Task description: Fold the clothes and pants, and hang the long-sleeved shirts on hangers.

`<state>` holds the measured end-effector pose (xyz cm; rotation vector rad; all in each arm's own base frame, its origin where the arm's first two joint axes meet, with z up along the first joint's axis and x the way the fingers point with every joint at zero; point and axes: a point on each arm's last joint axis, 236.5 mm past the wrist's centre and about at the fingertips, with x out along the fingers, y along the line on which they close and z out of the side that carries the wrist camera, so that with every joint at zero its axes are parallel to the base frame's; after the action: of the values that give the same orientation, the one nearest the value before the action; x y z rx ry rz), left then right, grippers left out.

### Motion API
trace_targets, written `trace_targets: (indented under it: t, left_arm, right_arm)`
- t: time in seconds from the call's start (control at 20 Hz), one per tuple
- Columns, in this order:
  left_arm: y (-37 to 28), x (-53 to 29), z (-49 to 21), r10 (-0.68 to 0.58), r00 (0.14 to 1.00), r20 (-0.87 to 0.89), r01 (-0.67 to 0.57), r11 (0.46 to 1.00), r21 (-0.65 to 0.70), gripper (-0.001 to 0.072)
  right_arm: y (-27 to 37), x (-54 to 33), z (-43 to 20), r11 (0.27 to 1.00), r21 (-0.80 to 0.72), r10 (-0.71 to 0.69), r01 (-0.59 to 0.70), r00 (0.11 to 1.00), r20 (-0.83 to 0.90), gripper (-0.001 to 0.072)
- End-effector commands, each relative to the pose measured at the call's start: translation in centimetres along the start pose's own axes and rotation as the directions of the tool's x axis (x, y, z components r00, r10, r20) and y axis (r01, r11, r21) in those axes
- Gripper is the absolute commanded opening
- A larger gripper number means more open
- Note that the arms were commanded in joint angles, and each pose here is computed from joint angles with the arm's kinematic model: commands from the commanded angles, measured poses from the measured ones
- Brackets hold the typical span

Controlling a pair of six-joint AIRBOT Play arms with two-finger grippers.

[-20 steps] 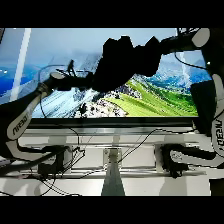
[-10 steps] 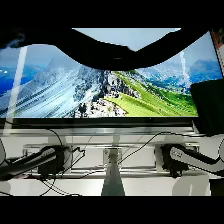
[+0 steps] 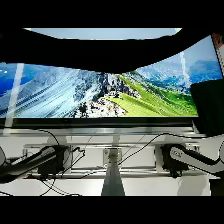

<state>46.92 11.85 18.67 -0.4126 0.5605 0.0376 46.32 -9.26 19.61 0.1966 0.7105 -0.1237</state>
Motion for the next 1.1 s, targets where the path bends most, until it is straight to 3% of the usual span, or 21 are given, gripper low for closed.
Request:
trace_targets:
  t: [0.0, 0.1, 0.25, 0.35, 0.6, 0.9, 1.05]
  left_arm:
    - [7.0, 1.3, -7.8, 0.218, 0.935, -0.280, -0.213, 0.976, 0.051, 0.0006]
    - [10.8, 1.5, -13.2, 0.302, 0.856, -0.419, -0.323, 0.946, 0.022, 0.0007]
    - [12.1, 1.2, -18.6, 0.292, 0.797, -0.528, -0.306, 0.950, 0.064, 0.0007]
    - [12.9, 0.7, -20.2, 0.316, 0.763, -0.564, -0.301, 0.946, 0.123, 0.0007]
    - [17.5, -3.2, -24.6, 0.471, 0.561, -0.680, -0.359, 0.879, 0.313, 0.0007]
    - [20.5, -4.9, -24.2, 0.587, 0.476, -0.654, -0.384, 0.808, 0.446, 0.0007]
    - [20.8, -4.8, -23.9, 0.600, 0.481, -0.639, -0.387, 0.799, 0.460, 0.0007]
  right_arm:
    - [-1.6, 3.8, -11.0, 0.999, 0.020, -0.028, 0.036, 0.957, -0.287, 0.0016]
    - [-2.7, 5.1, -17.8, 0.996, 0.052, -0.049, 0.076, 0.913, -0.405, 0.0016]
    - [-1.9, 4.4, -24.9, 0.993, 0.093, -0.012, 0.068, 0.862, -0.508, 0.0016]
    - [-2.0, 3.5, -27.4, 0.993, 0.092, -0.013, 0.074, 0.845, -0.534, 0.0016]
    - [-2.2, 2.2, -34.9, 0.990, 0.102, -0.008, 0.099, 0.754, -0.657, 0.0016]
    - [-1.6, -1.3, -38.2, 0.996, 0.071, 0.019, 0.061, 0.607, -0.795, 0.0016]
    - [-1.2, -3.2, -39.5, 0.997, 0.068, 0.036, 0.042, 0.526, -0.850, 0.0017]
